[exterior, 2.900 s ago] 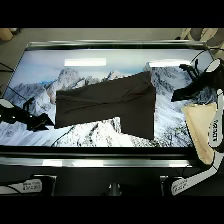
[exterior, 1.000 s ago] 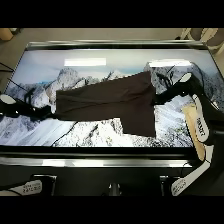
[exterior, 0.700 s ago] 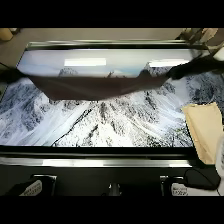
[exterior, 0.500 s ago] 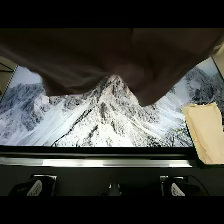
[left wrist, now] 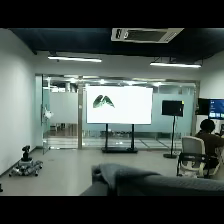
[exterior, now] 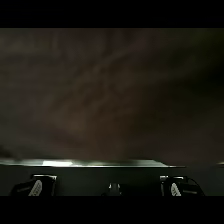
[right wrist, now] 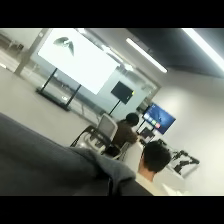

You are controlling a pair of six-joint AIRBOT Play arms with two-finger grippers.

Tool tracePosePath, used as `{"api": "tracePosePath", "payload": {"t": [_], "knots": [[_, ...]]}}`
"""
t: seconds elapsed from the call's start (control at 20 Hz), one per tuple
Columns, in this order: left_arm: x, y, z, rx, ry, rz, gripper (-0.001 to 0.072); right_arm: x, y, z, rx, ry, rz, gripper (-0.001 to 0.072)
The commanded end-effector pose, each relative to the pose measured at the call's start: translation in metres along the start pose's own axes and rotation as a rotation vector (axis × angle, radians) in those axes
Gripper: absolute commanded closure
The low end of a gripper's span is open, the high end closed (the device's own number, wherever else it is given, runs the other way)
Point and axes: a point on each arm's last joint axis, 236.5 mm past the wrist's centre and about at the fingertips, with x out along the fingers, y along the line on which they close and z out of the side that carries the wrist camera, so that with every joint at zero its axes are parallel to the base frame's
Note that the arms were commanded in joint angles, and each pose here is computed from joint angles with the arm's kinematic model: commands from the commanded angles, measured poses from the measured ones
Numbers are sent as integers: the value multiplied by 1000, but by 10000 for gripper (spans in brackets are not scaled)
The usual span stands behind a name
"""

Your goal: Fold the shirts.

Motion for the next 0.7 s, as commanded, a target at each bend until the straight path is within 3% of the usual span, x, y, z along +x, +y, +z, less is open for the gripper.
{"api": "tracePosePath", "payload": {"t": [0.0, 0.15, 0.45, 0.65], "knots": [[7, 3, -37, -9, 150, -1, 680, 2, 19, -30, 25, 124, 80, 693], [28, 17, -131, -48, 500, -9, 679, 31, 64, -95, 136, 367, 246, 693], [54, 74, -352, -167, 1140, 44, 680, 82, 200, -290, 208, 1009, 720, 693], [65, 104, -498, -291, 1341, 104, 679, 149, 289, -397, 335, 1109, 830, 693]]}}
